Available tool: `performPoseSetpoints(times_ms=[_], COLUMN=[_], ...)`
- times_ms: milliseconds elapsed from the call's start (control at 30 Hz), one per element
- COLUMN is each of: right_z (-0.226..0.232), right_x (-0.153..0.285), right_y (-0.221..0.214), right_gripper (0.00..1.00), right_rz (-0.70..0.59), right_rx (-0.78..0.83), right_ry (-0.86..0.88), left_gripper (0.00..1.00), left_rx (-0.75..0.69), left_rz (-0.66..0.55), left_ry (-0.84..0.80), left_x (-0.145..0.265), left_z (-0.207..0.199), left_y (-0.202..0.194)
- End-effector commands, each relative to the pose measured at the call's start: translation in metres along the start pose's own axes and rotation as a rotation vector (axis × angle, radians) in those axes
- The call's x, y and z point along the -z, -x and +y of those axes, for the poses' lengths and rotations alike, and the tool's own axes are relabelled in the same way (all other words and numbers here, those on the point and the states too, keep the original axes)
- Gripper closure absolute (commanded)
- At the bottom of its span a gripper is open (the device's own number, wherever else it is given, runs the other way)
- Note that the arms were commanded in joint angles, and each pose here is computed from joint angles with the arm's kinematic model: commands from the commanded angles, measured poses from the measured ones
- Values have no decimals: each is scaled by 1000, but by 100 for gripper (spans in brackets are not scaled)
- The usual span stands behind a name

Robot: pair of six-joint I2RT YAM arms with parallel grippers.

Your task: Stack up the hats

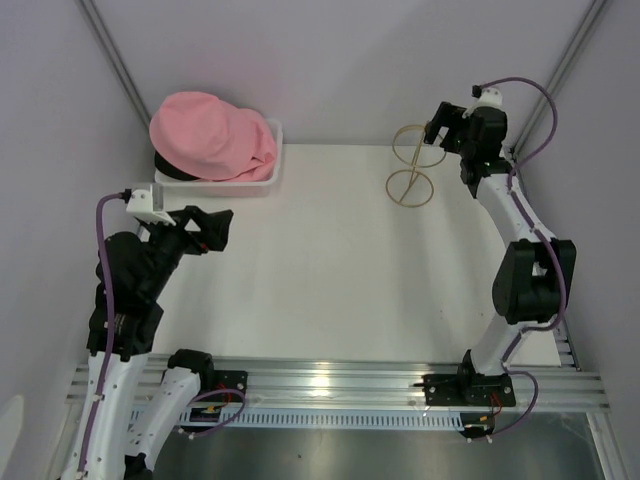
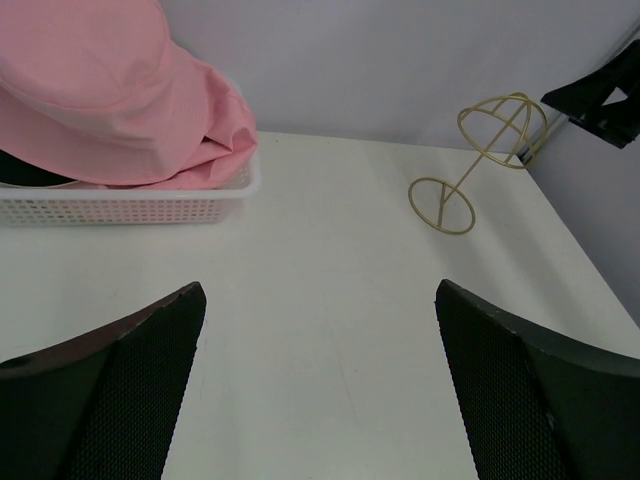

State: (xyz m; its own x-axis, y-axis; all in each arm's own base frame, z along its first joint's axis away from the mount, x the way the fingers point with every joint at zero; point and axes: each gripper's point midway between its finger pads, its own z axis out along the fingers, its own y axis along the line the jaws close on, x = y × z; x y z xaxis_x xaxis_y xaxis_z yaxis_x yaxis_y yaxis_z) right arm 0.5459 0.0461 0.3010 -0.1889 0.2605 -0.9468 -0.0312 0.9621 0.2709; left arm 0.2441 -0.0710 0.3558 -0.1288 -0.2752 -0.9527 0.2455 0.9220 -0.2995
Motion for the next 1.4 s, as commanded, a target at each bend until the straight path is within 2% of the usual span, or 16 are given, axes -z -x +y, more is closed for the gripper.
performPoseSetpoints(times_ms=[0, 333, 367, 433, 467, 533, 567, 667, 1000, 1167, 1367], right_z=[12, 13, 13, 15, 16, 18, 20, 23, 51, 59, 83], right_x=[-28, -63, -65, -68, -71, -71, -70, -65, -28, -15, 13], right_y=[-1, -29, -32, -42, -47, -55, -57, -61, -72, -75, -94], right_gripper=[1, 1, 3, 9, 20, 32, 41, 51, 61, 57, 56], right_rz=[5, 37, 43, 69, 83, 107, 113, 135, 247, 291, 398], right_rx=[51, 108, 109, 119, 126, 141, 143, 140, 163, 157, 101], right_ry=[63, 107, 111, 122, 127, 134, 137, 151, 240, 275, 403], left_gripper=[0, 1, 0, 0, 1, 1, 1, 1, 0, 0, 1], left_rx=[-6, -9, -9, -8, -7, -6, -6, -7, -13, -12, -9], left_rz=[-28, 29, 30, 34, 40, 44, 43, 36, 5, -22, -37], left_ry=[30, 79, 81, 79, 81, 82, 80, 76, 42, 22, 3], left_x=[-4, -16, -17, -18, -19, -20, -19, -18, -8, -1, 4], left_z=[7, 18, 19, 19, 20, 20, 20, 19, 11, 5, 1], left_y=[6, -5, -5, -6, -7, -7, -7, -5, 2, 8, 11])
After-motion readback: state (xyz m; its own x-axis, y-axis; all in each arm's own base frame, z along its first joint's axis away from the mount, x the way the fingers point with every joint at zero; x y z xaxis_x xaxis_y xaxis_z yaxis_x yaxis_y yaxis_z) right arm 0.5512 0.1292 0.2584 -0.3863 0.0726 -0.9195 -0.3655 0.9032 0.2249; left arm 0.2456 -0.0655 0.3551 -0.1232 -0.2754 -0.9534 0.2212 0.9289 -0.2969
